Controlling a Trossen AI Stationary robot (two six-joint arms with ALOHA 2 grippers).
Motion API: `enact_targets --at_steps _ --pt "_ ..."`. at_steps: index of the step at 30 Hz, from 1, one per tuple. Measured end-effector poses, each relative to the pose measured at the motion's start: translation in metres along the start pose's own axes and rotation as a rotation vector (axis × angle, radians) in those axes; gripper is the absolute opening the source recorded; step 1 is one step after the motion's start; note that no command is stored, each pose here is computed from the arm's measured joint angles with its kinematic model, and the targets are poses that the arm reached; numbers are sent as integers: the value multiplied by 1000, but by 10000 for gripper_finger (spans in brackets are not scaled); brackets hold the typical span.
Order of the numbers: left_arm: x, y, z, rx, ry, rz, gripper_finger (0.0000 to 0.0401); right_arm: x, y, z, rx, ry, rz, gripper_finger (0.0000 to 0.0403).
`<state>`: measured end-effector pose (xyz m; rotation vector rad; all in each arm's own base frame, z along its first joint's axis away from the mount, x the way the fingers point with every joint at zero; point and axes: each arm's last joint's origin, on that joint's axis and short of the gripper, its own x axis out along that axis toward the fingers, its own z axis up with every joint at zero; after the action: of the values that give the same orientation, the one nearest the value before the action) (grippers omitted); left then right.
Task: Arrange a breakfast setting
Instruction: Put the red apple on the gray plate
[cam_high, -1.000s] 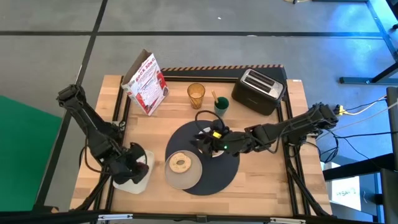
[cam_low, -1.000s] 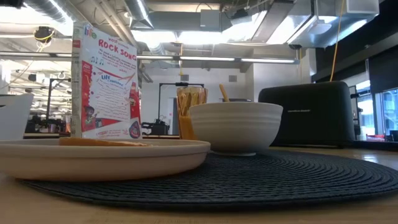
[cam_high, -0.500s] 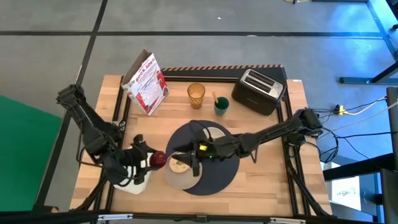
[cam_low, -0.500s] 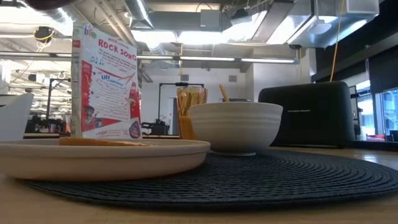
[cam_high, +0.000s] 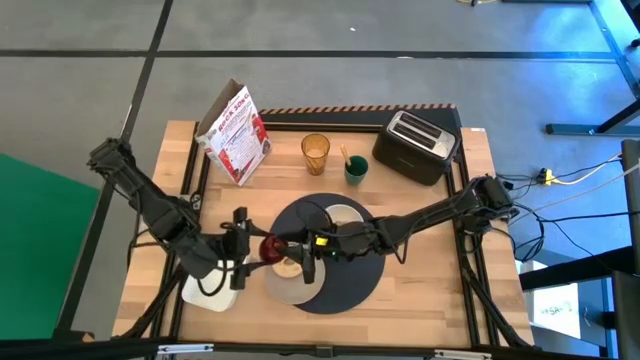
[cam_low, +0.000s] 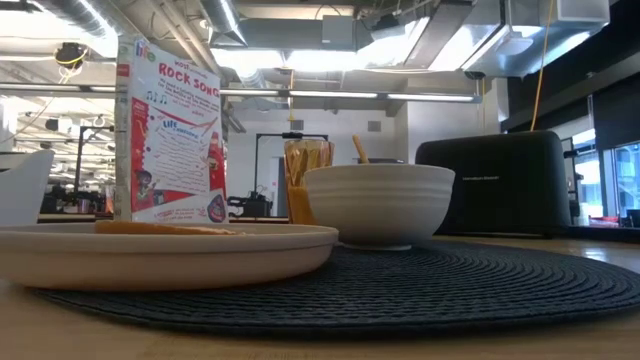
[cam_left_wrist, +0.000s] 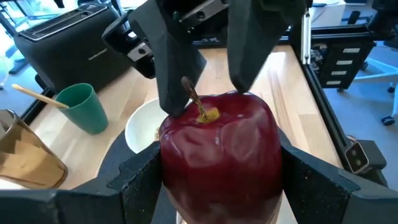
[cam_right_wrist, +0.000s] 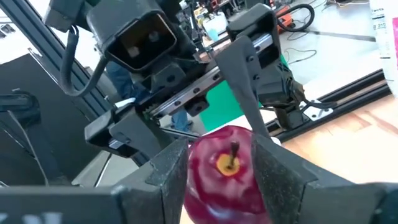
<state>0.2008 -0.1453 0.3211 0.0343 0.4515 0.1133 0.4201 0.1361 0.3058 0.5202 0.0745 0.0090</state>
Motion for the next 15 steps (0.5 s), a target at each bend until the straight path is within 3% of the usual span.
enact_targets --at_steps 4,10,15 --pt "3 2 1 18 4 -9 279 0 -1 -1 -6 17 -10 133" --pt "3 2 2 28 -5 -7 279 -1 -2 -2 -17 39 -22 15" --pt "5 5 3 -31 3 3 292 -1 -4 -4 -33 47 -74 6"
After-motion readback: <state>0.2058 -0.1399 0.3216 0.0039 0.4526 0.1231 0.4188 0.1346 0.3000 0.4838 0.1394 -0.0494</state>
